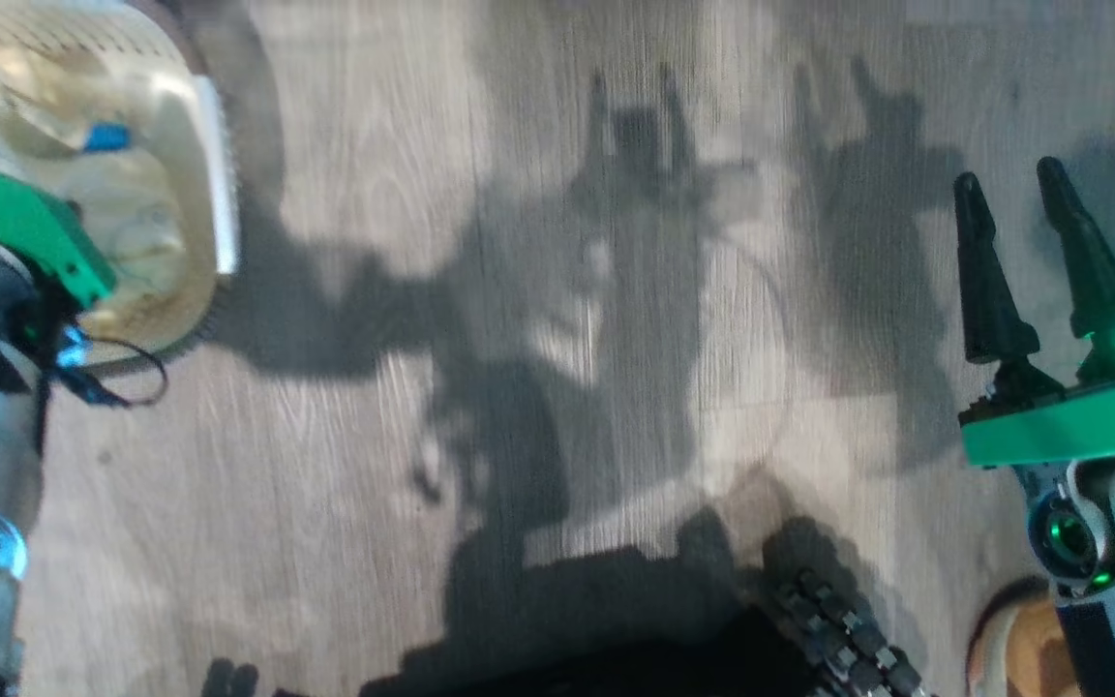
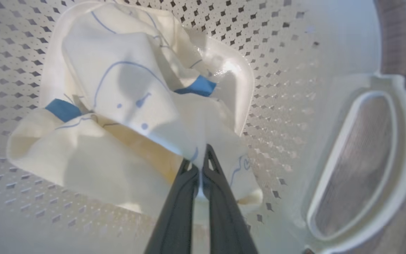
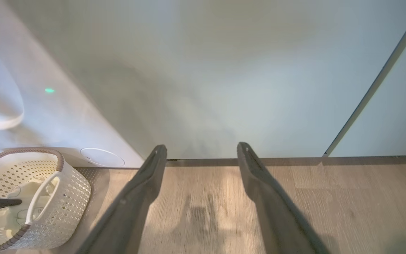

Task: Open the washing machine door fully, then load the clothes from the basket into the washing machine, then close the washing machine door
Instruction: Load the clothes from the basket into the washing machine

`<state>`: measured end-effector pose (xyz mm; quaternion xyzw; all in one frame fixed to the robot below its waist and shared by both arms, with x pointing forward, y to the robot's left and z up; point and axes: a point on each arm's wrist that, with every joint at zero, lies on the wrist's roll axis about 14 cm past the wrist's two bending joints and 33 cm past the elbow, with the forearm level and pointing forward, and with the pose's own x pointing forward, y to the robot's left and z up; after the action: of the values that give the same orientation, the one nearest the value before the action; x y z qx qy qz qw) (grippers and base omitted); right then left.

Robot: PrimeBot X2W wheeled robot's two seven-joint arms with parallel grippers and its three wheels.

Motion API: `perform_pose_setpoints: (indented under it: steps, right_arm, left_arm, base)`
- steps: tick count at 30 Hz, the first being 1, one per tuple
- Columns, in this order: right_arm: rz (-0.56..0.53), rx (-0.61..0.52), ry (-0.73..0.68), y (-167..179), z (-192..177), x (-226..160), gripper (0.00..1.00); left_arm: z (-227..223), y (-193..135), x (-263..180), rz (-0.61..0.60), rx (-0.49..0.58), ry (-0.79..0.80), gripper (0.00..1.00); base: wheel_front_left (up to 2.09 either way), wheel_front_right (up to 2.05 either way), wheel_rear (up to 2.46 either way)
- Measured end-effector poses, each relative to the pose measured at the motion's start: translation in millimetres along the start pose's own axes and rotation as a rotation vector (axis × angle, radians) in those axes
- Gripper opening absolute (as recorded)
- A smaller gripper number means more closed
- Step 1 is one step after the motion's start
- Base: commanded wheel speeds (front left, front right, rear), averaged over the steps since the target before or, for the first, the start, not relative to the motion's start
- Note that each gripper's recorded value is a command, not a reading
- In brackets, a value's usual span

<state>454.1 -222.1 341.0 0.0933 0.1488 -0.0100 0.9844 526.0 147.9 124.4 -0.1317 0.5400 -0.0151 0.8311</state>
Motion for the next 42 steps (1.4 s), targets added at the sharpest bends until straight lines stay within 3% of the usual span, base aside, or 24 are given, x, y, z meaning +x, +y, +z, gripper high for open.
perform_pose_setpoints:
  steps: [12, 28, 36, 42]
  right_arm:
    - [0.014, 0.023, -0.104, 12, 47, -38, 1.0]
    - [0.024, 0.057, -0.226, 21, 87, -102, 1.0]
    - [0.038, 0.058, -0.266, 25, 96, -123, 1.0]
    - [0.04, 0.057, -0.294, 25, 102, -136, 1.0]
  left_arm:
    - [16, -42, -89, -0.162, 0.023, -0.237, 0.0]
    - [53, -47, -219, -0.269, 0.071, -0.636, 0.0]
    - [84, -46, -288, -0.29, 0.123, -0.86, 0.0]
    - [80, -31, -321, -0.252, 0.14, -0.959, 0.0]
  base:
    - [0.0, 0.0, 0.0]
    - [0.0, 0.0, 0.0]
    - [0.0, 0.0, 0.0]
    - [0.0, 0.0, 0.0]
